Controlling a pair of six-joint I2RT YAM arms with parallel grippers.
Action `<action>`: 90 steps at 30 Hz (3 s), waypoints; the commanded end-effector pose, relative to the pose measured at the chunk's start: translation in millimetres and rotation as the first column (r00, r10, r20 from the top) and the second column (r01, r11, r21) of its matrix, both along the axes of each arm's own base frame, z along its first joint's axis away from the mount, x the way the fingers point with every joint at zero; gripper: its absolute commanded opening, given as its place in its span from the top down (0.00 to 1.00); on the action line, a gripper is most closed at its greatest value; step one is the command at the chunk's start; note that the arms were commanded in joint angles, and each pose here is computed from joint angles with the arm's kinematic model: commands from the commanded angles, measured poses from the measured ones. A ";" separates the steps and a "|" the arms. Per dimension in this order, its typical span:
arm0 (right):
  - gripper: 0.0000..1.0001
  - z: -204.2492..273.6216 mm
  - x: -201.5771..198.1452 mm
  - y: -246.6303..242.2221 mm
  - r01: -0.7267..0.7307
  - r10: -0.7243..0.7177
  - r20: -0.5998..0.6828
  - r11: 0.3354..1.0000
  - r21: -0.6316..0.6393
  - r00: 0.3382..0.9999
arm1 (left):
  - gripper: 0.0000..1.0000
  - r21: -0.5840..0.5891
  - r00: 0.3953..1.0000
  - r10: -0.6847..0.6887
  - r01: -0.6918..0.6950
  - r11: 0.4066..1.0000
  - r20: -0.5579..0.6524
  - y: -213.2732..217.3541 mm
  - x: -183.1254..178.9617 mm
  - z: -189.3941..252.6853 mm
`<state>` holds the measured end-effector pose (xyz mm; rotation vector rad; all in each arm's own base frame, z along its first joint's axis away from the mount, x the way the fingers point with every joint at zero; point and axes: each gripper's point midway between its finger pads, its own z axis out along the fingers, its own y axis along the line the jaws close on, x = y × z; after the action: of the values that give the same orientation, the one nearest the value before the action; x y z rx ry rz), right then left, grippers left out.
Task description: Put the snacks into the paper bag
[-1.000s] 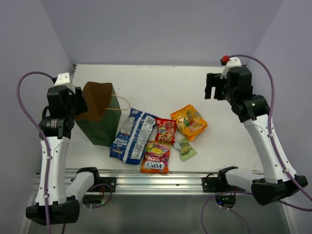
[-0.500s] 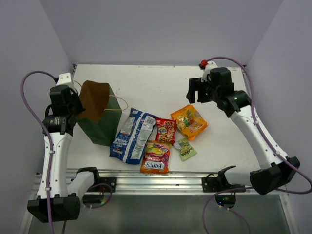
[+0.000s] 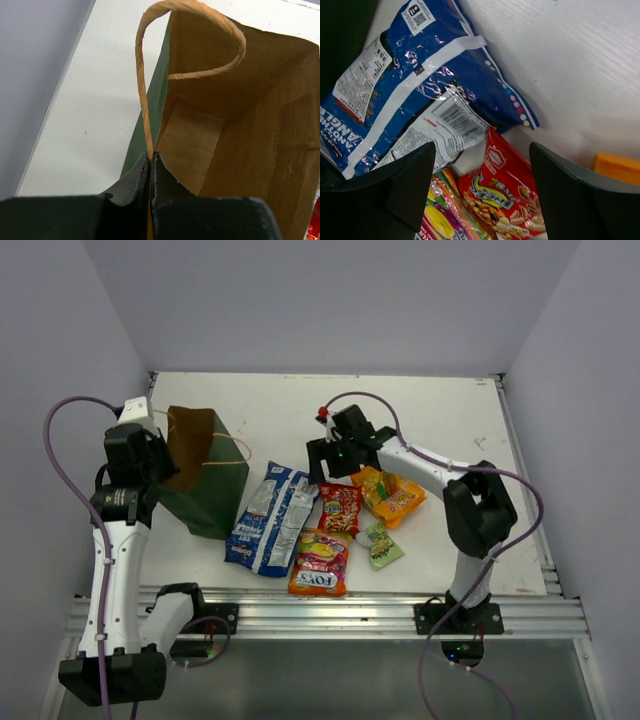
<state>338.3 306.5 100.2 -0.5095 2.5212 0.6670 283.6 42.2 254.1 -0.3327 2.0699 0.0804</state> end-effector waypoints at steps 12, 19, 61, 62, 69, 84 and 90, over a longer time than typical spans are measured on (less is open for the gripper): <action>0.23 -38.1 7.6 63.3 -0.158 0.162 -0.038 0.982 0.104 0.986 | 1.00 -0.057 1.000 -0.021 0.020 0.998 -0.018 -9.6 -1.7 -2.5; 0.84 -63.6 -2.1 53.5 -0.188 0.192 -0.088 0.981 0.049 0.977 | 1.00 -0.080 1.000 -0.020 0.019 0.997 -0.011 -12.4 -2.4 -3.0; 1.00 495.9 14.7 -73.5 0.312 -0.550 0.755 0.832 0.459 0.356 | 1.00 -0.487 0.985 0.041 0.048 0.872 0.170 -70.0 -31.6 19.3; 1.00 504.9 12.3 -70.9 0.293 -0.568 0.749 0.821 0.490 0.340 | 1.00 -0.494 0.983 0.042 0.052 0.868 0.177 -71.2 -31.1 19.6; 1.00 526.9 -15.6 -23.3 0.160 -0.574 0.741 0.815 0.557 0.347 | 1.00 -0.571 0.979 0.065 0.059 0.819 0.194 -80.8 -30.2 14.4; 1.00 491.9 -17.2 40.5 0.135 -0.496 0.774 0.864 0.484 0.394 | 1.00 -0.552 0.974 -0.003 0.131 0.824 0.226 -115.6 -17.3 19.4; 1.00 471.8 -6.4 50.2 0.176 -0.477 0.784 0.878 0.445 0.398 | 1.00 -0.547 0.973 -0.016 0.142 0.825 0.229 -117.4 -17.9 20.6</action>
<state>333.5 369.1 536.6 -0.2425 1.4879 0.3850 261.3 -76.3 264.1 -0.5935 1.8913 -0.6098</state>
